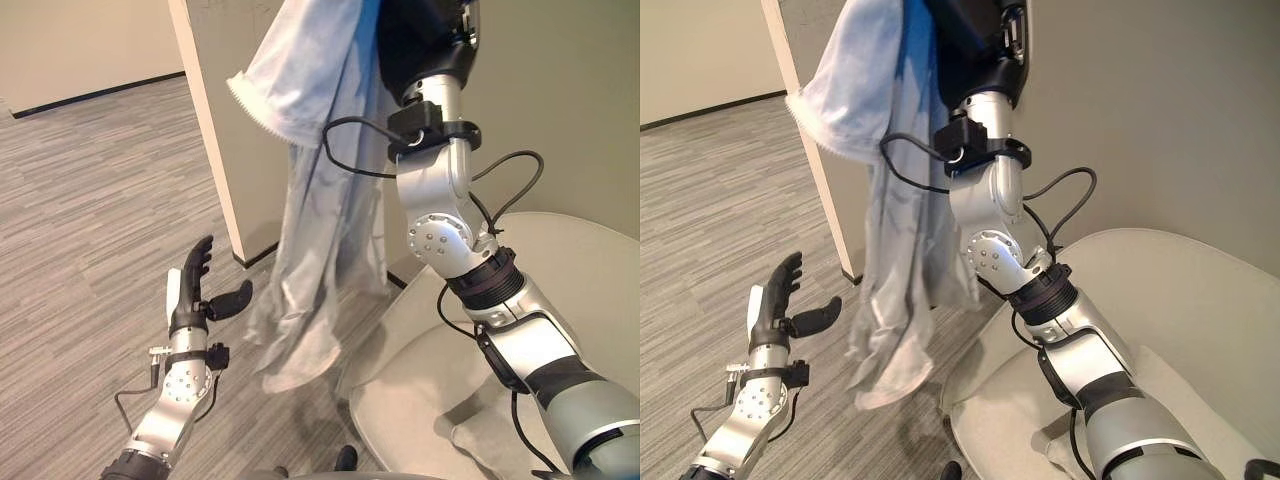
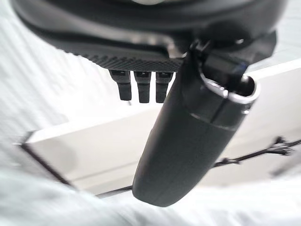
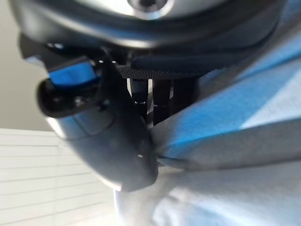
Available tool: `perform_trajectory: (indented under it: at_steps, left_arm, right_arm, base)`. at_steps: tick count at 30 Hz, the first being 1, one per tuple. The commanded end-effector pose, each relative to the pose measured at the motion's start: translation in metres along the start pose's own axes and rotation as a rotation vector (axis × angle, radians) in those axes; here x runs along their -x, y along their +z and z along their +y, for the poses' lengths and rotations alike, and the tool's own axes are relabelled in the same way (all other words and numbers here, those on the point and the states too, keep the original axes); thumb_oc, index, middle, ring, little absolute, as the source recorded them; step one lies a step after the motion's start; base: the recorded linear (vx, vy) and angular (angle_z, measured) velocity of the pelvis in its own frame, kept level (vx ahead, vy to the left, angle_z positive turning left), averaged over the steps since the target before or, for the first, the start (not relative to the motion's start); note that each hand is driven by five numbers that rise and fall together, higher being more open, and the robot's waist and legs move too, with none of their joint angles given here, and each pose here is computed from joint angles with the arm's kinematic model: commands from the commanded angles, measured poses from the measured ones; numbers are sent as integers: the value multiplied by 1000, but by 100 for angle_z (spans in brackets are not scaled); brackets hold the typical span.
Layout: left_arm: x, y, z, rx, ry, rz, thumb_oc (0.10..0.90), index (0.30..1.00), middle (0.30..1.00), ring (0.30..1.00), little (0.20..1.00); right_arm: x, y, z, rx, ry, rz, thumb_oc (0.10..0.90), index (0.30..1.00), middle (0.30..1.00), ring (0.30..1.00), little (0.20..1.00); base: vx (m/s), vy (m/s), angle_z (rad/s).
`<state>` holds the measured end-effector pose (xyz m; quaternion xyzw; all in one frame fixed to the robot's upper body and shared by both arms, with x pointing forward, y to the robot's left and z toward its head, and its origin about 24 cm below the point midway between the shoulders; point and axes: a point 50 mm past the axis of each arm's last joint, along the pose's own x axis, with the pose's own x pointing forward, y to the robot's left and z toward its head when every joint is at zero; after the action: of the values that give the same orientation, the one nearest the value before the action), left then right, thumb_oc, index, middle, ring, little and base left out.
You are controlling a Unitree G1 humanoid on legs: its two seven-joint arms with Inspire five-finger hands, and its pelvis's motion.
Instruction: Hang the clothes on the sofa on the clothes rack.
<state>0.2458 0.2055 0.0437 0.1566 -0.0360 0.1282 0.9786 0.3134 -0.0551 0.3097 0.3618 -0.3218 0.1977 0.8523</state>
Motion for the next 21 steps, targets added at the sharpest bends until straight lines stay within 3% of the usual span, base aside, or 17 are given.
perform_trajectory:
  at_steps: [1,5,6,8,14,16,17,21]
  left_arm:
    - [-20,67,-18,86,-111,-352,800,900,900,900,900]
    - [-17,69,-65,299,-330,-260,800,900,900,900,900]
    - [-17,69,-65,301,-331,-261,800,900,900,900,900]
    - [-14,61,-98,385,-444,-151,800,900,900,900,900]
    - [-39,77,-148,478,-452,-46,800,900,900,900,900]
    - [-43,84,-150,518,-446,-49,595,592,592,592,592]
    - [-51,99,-147,611,-427,-69,400,300,300,300,300]
    - [-51,99,-147,612,-427,-68,400,300,300,300,300]
  right_arm:
    - [-16,31,62,-97,290,-143,400,300,300,300,300]
    - [-16,21,69,-151,315,-93,400,300,300,300,300]
    - [-16,21,69,-150,315,-94,400,300,300,300,300]
    - [-18,18,78,-208,329,-81,400,300,300,300,300]
    - [-18,36,85,-351,324,-184,400,300,300,300,300]
    - [-17,37,82,-358,313,-197,400,300,300,300,300]
    - [-12,39,74,-379,286,-219,400,300,300,300,300]
    - [-12,39,74,-379,286,-219,400,300,300,300,300]
  base:
    - [0,0,0]
    - [0,0,0]
    - [0,0,0]
    - [0,0,0]
    - [-2,-2,-5]
    - [-6,-1,-10]
    - [-6,-2,-10]
    - [-1,-1,-16]
